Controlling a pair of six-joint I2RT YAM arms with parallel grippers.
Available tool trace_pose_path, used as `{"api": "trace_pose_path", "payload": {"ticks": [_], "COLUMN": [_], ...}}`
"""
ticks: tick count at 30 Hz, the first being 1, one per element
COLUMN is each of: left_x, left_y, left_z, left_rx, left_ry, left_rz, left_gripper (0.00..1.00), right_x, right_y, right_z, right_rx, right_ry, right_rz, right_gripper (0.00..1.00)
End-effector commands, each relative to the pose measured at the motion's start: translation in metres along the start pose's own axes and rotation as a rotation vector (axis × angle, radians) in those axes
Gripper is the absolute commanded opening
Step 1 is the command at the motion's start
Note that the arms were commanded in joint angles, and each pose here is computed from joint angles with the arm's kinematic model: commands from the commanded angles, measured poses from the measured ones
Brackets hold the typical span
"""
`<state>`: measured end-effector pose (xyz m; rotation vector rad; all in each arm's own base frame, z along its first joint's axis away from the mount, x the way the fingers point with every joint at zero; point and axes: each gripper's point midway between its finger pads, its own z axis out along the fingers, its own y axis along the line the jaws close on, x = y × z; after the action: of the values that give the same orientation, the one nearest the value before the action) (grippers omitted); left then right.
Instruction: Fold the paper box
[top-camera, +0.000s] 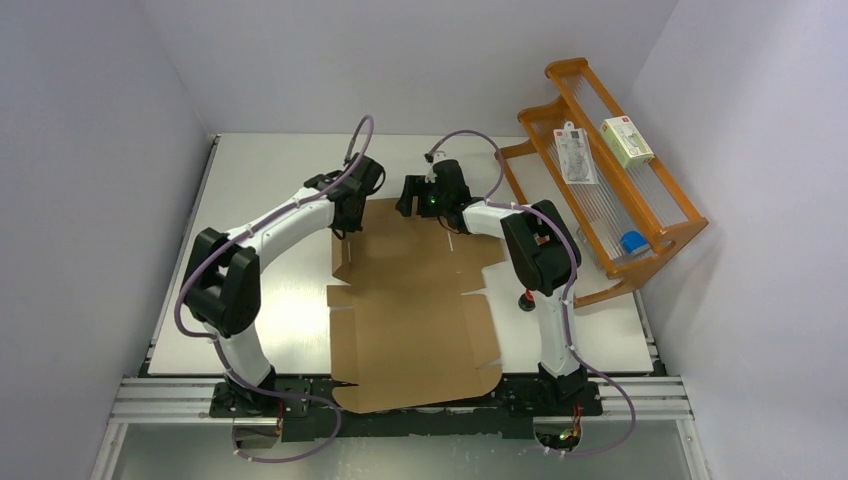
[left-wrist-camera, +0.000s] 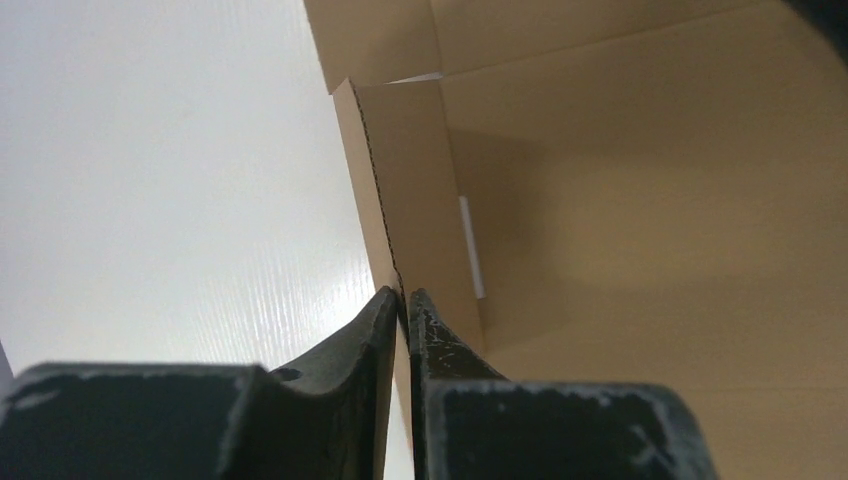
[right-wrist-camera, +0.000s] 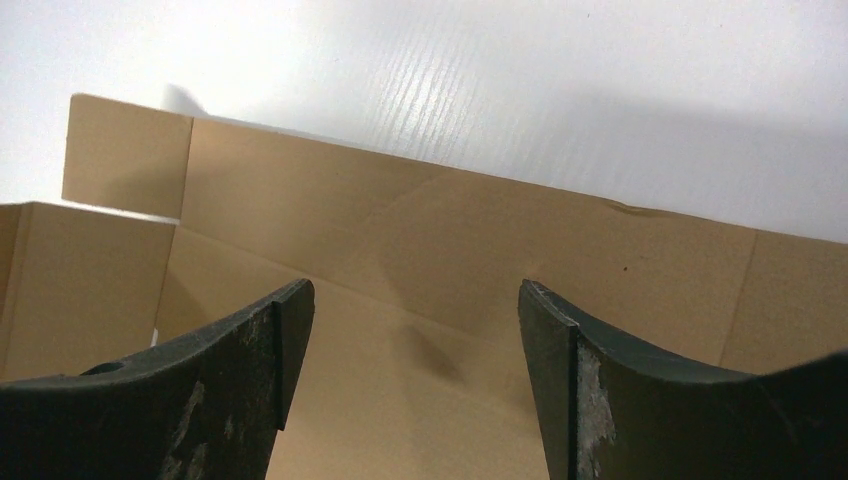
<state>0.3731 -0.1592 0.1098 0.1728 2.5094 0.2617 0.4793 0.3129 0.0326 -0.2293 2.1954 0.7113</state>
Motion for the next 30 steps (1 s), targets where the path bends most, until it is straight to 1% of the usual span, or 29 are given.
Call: {"api": "trace_pose_path", "payload": {"ticks": [1, 4, 7, 12, 14, 16, 19, 21, 22, 24, 26, 30], "left_x": [0.004, 0.007, 0.003, 0.001, 0.006, 0.017, 0.036, 0.054, 0.056, 0.075, 0.087, 0.108], "left_y": [0.017, 0.031, 0.041, 0.055, 0.056, 0.059, 0.054, 0.046, 0.043, 0.038, 0.033, 0.023], "left_z": [-0.004, 0.001, -0.003, -0.019, -0.028, -0.036, -0.047, -0.052, -0.056, -0.058, -0.06, -0.059], "left_rx": [0.003, 0.035, 0.08, 0.139, 0.153, 0.157, 0.209, 0.263, 0.285, 0.319, 0.348, 0.4], "left_ry": [-0.019, -0.006, -0.025, -0.043, -0.046, -0.03, -0.008, 0.017, 0.014, 0.041, 0.056, 0.073], "left_rz": [-0.056, -0.117, -0.174, -0.241, -0.246, -0.248, -0.264, -0.288, -0.304, -0.33, -0.36, -0.426], "left_gripper": [0.15, 0.19, 0.24, 0.46, 0.55, 0.61, 0.66, 0.68, 0.69, 0.69, 0.7, 0.7], "right_x": [0.054, 0.053, 0.048, 0.036, 0.028, 0.019, 0.007, -0.001, -0.003, -0.003, 0.001, 0.025], "right_y": [-0.021, -0.022, -0.022, -0.017, -0.011, -0.001, 0.012, 0.023, 0.027, 0.034, 0.04, 0.052], "right_z": [-0.006, -0.005, -0.006, -0.006, -0.008, -0.013, -0.025, -0.037, -0.043, -0.054, -0.064, -0.082], "right_rx": [0.087, 0.095, 0.1, 0.088, 0.069, 0.033, -0.008, -0.036, -0.046, -0.064, -0.081, -0.121], "right_ry": [0.153, 0.148, 0.133, 0.11, 0.1, 0.089, 0.082, 0.066, 0.062, 0.058, 0.066, 0.108], "right_rz": [0.048, 0.055, 0.064, 0.07, 0.059, 0.04, 0.016, 0.005, 0.002, 0.002, 0.004, 0.018], "right_gripper": [0.79, 0.79, 0.79, 0.79, 0.8, 0.81, 0.82, 0.83, 0.83, 0.83, 0.83, 0.83]}}
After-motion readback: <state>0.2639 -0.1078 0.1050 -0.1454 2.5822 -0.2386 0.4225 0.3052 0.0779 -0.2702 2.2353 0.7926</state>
